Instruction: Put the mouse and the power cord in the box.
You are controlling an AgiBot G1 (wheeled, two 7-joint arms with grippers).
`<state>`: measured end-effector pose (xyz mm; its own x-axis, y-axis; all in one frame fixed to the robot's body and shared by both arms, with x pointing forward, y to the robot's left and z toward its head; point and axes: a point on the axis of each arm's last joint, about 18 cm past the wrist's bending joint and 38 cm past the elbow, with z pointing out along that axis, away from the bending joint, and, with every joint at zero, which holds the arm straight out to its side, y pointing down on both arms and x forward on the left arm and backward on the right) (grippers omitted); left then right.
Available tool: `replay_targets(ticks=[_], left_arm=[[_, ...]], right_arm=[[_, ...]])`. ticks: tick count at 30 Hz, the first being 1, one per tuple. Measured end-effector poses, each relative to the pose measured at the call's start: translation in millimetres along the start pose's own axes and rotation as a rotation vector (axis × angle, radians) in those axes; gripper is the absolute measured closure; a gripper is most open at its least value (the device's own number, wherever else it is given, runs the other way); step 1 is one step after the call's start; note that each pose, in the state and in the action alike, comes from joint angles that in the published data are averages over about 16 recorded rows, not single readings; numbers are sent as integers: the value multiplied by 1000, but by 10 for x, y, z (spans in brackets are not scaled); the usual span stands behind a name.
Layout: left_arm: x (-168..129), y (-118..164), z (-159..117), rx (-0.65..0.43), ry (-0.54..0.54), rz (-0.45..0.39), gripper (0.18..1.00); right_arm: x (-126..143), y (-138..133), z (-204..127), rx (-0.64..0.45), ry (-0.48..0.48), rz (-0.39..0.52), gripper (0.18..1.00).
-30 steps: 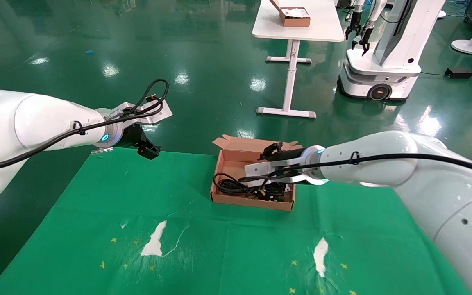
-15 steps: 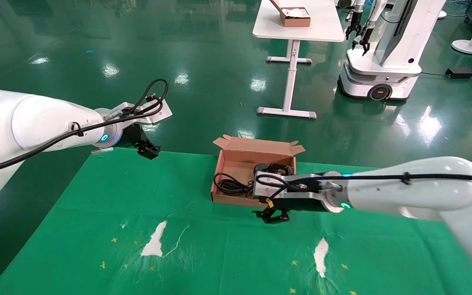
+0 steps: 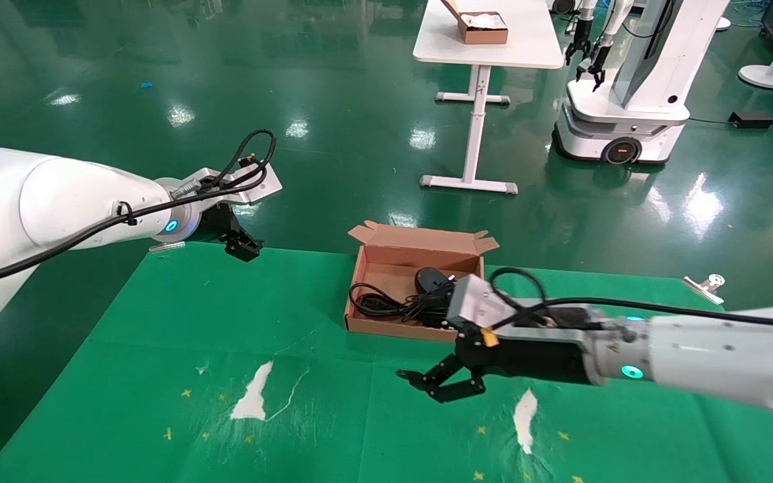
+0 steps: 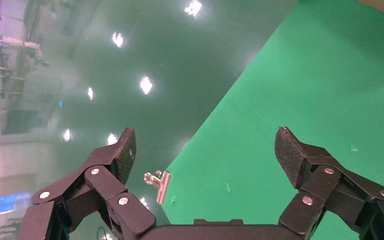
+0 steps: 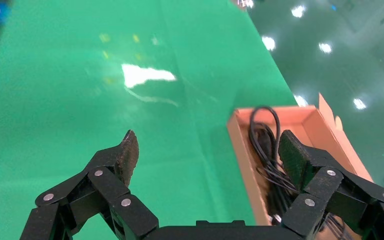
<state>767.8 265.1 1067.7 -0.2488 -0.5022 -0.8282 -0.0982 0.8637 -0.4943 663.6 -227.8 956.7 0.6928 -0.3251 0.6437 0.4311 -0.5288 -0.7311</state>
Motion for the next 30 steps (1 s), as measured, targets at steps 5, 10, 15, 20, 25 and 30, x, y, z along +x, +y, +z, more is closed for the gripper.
replay_targets(ticks=[5,10,15,20,25,30], left_arm=[[231,99,38,29,89,-62,184],[534,216,41,80,211,-147,184],[804,311,-19,145,331,-230,184],[1011,384,-139,223,438,-303,184],[1154,444,-311,310,528,-363,184],[1239,502,-528,408,604,-408,184]], right_arm=[[-108,-66,-255,85,-22,64,186],[-220,-152,-529,164,-48,113,178],[-342,-256,-817,238,-79,147,178],[-479,-376,-1115,305,-117,167,178],[-628,-506,-1404,360,-160,174,178],[-748,-607,-1612,395,-198,172,178]])
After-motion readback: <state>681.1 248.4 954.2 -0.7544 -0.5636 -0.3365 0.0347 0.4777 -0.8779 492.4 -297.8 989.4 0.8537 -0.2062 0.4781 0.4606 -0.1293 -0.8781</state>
